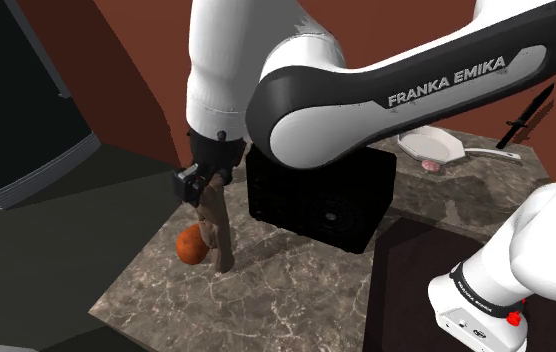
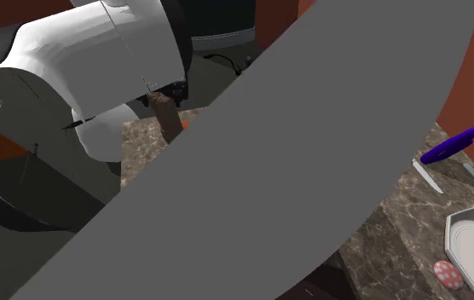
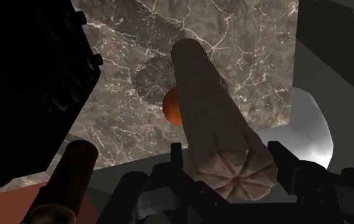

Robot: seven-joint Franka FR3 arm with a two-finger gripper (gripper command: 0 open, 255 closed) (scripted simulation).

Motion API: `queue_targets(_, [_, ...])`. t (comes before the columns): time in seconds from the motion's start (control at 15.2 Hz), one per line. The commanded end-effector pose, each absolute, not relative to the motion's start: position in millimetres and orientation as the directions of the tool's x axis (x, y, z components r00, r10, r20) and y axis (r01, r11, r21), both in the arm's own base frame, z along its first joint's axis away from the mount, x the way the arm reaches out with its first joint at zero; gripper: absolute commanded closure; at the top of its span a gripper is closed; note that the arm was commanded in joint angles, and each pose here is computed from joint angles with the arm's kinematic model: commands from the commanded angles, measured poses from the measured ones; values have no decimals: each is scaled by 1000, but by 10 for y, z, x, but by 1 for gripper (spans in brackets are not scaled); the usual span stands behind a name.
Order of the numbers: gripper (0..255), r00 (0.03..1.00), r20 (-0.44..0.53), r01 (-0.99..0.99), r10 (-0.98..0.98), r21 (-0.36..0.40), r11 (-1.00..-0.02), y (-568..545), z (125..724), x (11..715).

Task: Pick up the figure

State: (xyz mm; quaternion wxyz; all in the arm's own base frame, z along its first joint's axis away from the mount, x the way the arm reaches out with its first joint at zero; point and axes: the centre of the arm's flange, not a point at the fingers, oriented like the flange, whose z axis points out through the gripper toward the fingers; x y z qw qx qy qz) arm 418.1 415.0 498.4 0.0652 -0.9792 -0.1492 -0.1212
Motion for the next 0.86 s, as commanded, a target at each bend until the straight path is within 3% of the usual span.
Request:
queue_targets(0.0, [255, 926, 258, 308, 277, -92, -947, 4159, 5099, 4182])
queue_targets(0.79, [255, 926, 258, 308, 277, -92, -947, 4159, 5635, 4182])
